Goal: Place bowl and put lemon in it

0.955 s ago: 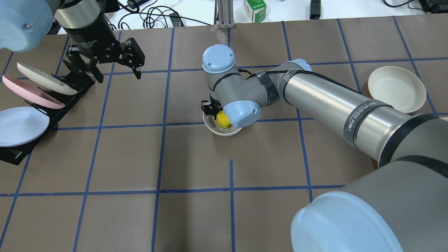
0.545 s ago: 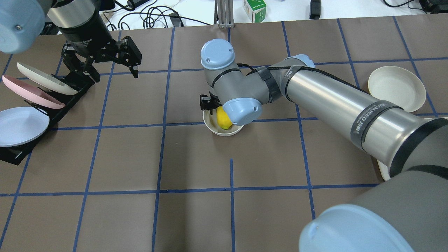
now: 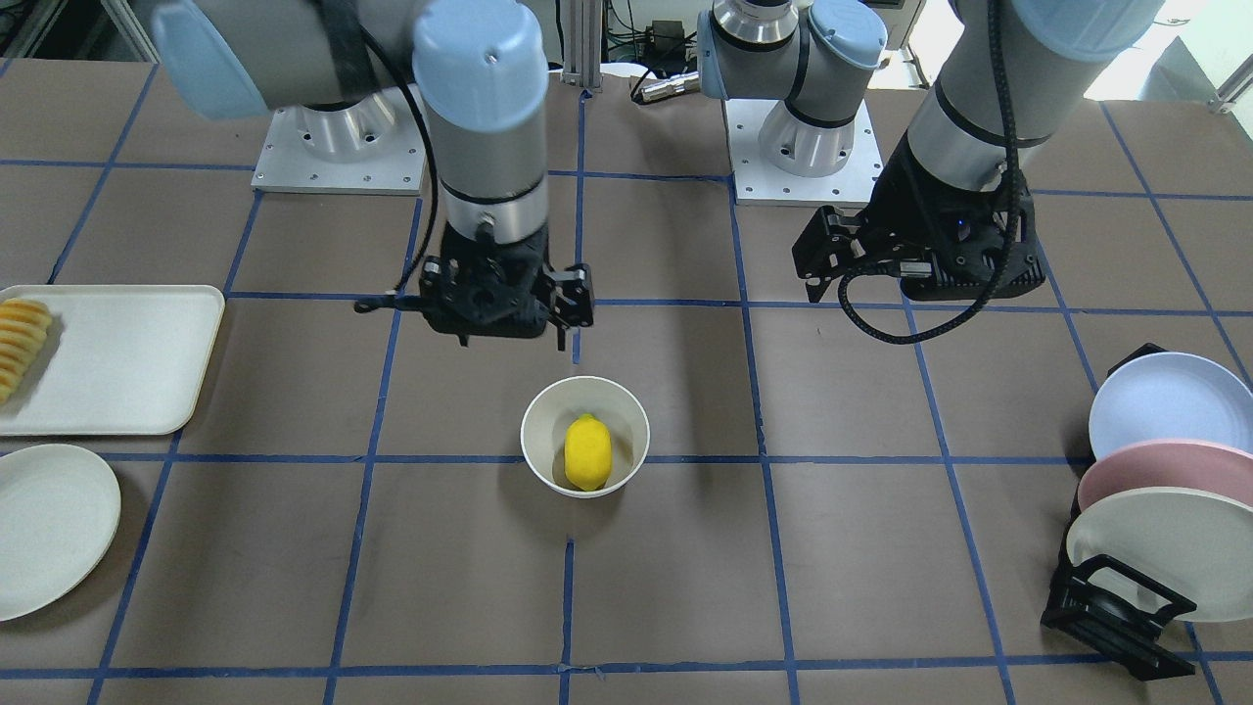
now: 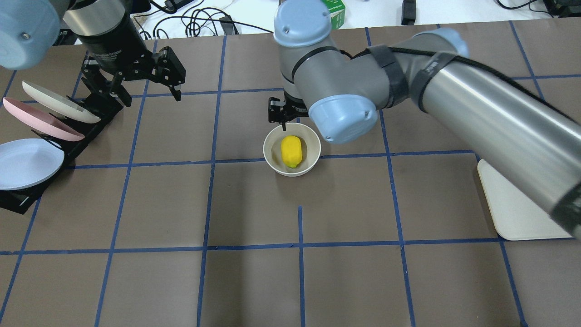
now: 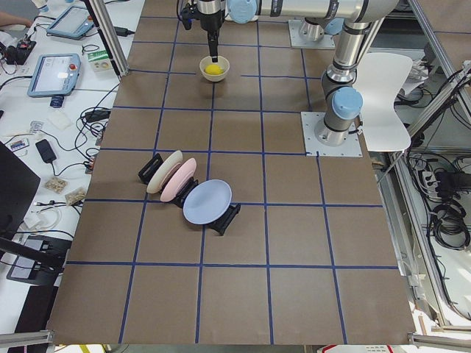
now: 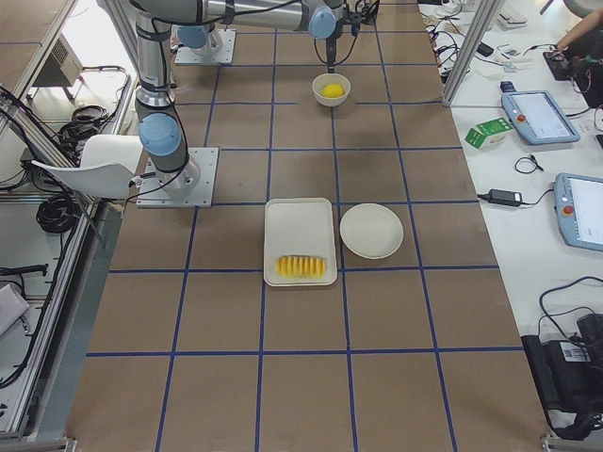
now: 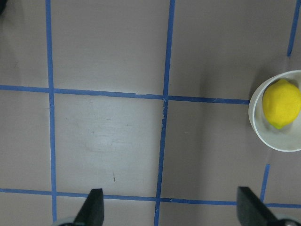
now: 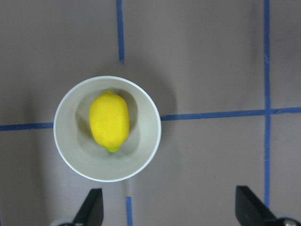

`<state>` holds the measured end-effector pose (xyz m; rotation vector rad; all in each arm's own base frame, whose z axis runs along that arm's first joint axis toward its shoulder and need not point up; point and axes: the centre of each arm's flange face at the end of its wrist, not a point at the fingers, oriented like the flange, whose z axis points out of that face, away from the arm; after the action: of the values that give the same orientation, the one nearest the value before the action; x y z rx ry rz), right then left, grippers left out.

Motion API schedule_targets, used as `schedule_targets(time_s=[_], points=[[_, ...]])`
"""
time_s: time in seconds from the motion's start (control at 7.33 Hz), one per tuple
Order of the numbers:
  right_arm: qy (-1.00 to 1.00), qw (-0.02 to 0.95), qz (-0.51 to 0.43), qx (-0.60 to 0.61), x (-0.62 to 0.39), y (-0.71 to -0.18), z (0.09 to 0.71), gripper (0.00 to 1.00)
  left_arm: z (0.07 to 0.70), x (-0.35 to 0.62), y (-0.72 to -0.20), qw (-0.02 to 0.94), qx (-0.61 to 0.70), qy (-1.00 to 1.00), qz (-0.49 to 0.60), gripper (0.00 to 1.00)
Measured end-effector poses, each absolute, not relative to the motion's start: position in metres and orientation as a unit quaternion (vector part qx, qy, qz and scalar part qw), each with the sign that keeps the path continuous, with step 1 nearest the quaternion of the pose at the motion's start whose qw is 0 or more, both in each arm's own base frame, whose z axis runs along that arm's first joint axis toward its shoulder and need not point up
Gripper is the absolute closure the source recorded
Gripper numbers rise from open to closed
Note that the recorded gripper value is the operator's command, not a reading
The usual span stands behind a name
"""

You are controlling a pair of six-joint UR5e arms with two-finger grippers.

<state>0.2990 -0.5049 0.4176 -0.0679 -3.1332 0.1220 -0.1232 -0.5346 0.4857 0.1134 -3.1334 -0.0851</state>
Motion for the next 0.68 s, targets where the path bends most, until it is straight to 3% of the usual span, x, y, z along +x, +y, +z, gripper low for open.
schedule_targets(time_s=[0.27, 0.68], points=[[-1.000, 0.014, 0.015, -0.008, 0.220, -0.483, 0.471, 0.00, 0.487, -0.126, -0.533, 0.003, 0.034, -0.999, -0.027, 0.00], [-1.000, 0.015, 0.018, -0.016, 0.150, -0.467, 0.503, 0.00, 0.491, -0.131, -0.526, 0.002, 0.029, -0.999, -0.025, 0.00]])
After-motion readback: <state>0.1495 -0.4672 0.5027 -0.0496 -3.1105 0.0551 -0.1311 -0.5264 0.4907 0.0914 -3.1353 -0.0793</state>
